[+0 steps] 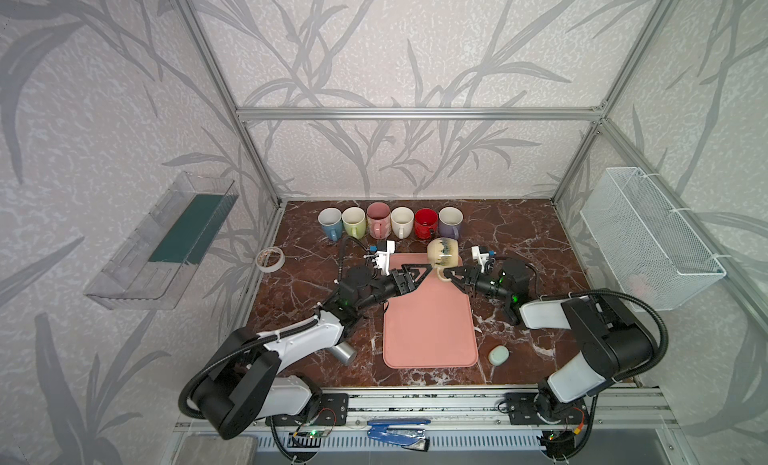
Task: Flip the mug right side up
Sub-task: 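Release the handle with the left gripper while the right carries the mug away, then carry the cream mug with the right gripper to the end of the mug row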
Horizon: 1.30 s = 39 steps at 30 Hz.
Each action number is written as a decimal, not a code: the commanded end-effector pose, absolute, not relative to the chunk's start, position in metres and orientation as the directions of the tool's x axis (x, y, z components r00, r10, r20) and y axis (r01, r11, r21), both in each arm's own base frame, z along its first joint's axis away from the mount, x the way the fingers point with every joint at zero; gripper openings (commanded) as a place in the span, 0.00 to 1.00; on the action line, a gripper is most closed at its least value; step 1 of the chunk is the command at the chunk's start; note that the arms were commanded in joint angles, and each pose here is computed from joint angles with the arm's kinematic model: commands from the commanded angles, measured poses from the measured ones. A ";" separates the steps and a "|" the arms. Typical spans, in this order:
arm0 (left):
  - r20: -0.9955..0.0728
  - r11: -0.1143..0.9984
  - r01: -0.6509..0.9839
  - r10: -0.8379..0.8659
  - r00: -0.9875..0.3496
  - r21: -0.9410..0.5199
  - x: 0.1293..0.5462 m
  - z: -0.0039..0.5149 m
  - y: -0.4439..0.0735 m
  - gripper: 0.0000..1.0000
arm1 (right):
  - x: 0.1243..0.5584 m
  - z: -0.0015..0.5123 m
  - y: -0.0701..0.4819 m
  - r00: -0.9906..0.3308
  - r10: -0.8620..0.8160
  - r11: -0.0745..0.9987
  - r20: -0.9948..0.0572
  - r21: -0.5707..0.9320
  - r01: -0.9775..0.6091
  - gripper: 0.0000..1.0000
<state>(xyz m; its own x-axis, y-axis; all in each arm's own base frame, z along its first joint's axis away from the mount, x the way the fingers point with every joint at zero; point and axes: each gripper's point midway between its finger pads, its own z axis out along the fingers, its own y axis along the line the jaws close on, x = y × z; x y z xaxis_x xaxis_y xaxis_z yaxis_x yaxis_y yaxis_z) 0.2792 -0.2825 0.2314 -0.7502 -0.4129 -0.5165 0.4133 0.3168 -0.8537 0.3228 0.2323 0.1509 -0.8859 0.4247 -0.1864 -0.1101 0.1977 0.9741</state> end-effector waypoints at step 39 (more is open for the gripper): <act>-0.764 0.971 0.222 0.078 -0.640 -0.086 0.213 0.248 -0.099 0.99 | 0.391 0.183 0.107 -0.719 0.408 0.791 -0.563 0.611 -0.029 0.00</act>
<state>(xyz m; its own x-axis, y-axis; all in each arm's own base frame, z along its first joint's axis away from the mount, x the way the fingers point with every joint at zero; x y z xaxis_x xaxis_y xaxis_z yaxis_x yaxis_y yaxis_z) 0.2152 -0.1150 0.2553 -0.6398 0.0275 -0.7680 0.2452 0.9544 -0.1701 0.3660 0.1104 0.1449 -0.7887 0.4385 -0.4310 0.0727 0.7626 0.6428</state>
